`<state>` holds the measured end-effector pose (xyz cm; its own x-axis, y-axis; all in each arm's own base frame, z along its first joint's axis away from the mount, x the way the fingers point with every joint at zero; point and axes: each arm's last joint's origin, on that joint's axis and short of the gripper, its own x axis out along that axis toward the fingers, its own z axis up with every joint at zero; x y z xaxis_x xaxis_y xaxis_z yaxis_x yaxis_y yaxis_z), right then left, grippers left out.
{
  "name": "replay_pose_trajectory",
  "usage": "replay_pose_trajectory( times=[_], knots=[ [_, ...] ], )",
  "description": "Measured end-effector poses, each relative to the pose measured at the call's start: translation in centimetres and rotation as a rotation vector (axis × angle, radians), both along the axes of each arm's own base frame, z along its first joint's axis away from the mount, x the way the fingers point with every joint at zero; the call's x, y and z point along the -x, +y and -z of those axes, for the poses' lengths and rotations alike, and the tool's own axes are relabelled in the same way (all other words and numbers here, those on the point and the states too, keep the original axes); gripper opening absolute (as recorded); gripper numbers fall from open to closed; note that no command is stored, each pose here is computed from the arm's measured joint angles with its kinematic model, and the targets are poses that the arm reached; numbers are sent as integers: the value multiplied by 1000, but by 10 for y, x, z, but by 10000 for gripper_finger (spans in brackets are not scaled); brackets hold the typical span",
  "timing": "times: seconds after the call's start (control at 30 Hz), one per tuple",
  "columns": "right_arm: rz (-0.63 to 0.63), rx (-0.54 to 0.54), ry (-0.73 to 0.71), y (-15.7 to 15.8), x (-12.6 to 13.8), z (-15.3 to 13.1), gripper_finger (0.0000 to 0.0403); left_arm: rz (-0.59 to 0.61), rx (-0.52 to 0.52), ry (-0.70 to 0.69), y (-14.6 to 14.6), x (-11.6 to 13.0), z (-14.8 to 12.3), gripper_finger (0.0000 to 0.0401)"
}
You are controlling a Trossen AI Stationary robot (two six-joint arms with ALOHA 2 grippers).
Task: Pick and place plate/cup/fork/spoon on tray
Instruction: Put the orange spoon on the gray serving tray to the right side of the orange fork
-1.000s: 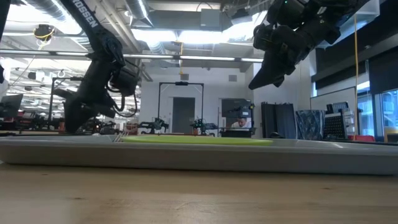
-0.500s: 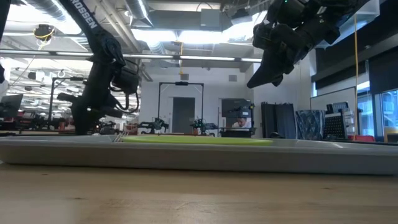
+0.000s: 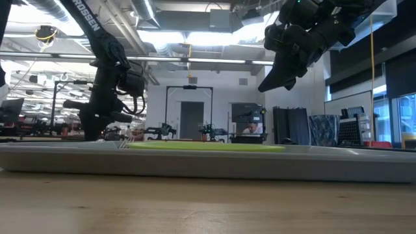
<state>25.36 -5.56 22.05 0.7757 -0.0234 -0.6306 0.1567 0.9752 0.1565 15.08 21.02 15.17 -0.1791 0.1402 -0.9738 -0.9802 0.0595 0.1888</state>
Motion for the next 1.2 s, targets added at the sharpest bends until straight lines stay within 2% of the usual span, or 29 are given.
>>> replay_pose_trajectory(
  times=[0.23, 1.2],
  knots=[
    [0, 0, 0, 0, 0, 0, 6, -11, 14, 7, -2, 5, 6, 56],
    [23, 22, 6, -1, 0, 0, 6, -33, -60, 51, 0, 0, 17, 56]
  ],
)
